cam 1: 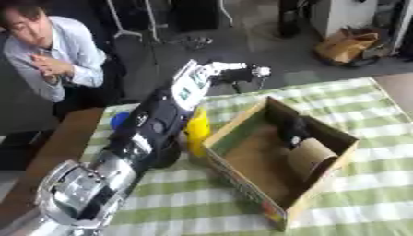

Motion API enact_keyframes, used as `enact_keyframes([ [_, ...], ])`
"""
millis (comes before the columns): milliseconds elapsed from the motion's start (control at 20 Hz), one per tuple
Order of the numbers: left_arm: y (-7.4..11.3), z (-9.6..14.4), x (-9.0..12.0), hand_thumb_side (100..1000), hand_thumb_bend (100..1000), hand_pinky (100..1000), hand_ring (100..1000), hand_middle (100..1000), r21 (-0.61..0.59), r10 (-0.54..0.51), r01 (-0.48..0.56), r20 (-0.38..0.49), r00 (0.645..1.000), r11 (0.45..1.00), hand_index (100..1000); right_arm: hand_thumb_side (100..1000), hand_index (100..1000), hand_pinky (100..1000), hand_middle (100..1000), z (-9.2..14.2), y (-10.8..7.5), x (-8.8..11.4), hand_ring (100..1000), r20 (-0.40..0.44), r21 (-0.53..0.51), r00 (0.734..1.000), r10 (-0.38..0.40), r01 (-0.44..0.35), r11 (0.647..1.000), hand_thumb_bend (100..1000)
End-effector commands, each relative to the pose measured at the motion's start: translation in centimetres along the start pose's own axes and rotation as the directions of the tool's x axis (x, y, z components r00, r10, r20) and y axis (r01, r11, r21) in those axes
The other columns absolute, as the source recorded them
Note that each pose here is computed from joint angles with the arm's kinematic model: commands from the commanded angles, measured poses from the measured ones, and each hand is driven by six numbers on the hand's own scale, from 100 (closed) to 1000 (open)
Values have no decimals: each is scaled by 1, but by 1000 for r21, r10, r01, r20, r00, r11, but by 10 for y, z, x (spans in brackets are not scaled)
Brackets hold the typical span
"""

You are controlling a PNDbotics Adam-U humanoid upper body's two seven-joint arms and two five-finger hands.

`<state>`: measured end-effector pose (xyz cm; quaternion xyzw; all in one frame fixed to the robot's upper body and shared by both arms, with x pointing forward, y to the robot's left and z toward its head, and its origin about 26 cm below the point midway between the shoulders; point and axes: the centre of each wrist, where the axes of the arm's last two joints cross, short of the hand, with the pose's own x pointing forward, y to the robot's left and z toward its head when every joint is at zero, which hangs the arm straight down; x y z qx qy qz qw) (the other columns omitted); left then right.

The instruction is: Pick up objects on the table and place them in the box.

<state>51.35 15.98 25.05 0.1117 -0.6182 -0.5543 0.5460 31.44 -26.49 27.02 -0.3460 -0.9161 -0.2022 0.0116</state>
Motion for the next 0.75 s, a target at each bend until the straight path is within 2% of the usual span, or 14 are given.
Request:
enact_keyframes([
  [50, 18, 7, 9, 1000, 248, 870, 1000, 996, 34, -51, 51, 9, 999, 998, 1000, 1000, 542, 839, 638, -6, 3, 6, 794, 21, -23, 999, -39, 39, 999, 100],
  [200, 18, 7, 8, 1000, 199, 872, 1000, 987, 38, -66, 66, -6, 998, 997, 1000, 1000, 541, 839, 638, -6, 3, 6, 795, 22, -23, 999, -39, 39, 999, 100],
  [500, 24, 11, 10, 1000, 208, 870, 1000, 988, 88, -76, 77, -8, 997, 993, 1000, 1000, 541, 839, 638, -6, 3, 6, 795, 21, -25, 999, -36, 36, 999, 100],
  [700, 43, 26, 15, 1000, 185, 844, 986, 967, 178, -102, 95, 35, 994, 980, 1000, 1000, 542, 838, 638, -8, 2, 5, 795, 28, -24, 999, -29, 29, 999, 100],
  [750, 54, 35, 20, 1000, 114, 808, 959, 948, 224, -127, 111, 57, 990, 968, 1000, 1000, 542, 838, 638, -9, 1, 5, 796, 32, -24, 999, -25, 25, 999, 100],
])
